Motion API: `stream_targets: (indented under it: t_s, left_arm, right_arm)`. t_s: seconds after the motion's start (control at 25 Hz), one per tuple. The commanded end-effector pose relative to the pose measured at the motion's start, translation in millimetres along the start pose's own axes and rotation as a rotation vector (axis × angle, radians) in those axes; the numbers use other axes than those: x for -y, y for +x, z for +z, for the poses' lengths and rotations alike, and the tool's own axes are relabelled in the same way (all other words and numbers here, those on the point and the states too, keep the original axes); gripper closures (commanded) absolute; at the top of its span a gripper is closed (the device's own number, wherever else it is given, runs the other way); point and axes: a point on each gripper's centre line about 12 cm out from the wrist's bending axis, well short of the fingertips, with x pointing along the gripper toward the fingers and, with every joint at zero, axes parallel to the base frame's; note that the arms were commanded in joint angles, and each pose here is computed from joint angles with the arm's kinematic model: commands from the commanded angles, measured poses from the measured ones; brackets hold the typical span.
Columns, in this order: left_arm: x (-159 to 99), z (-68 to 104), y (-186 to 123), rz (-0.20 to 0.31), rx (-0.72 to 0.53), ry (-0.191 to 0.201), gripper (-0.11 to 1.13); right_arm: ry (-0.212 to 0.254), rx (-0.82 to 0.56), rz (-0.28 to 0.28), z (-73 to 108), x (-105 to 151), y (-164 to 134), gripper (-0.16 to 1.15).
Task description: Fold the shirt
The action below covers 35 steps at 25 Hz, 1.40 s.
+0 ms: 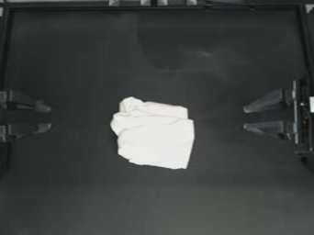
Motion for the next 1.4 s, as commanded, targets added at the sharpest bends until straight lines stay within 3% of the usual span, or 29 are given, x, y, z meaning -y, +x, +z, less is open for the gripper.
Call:
stream_targets:
  t_s: [0.04,1.04,1.4]
  left_arm:
    - [-0.1,4.2,0.1,0.001,0.009,-0.001,0.24]
    - [-1.0,-4.2,-20.5,0.002,0.077,-0.004,0.24]
    - [-2.7,-6.6,-20.1,0.013,0.071,-0.002,0.24]
  right_arm:
    - [0.004,0.027,0.005,4.7,-0.5,-3.9,0.21]
    - [0.048,0.067,-0.022,-4.4,8.5,-22.8,0.21]
    - [0.063,0.14,-0.026,-10.2,11.9,-41.0,0.21]
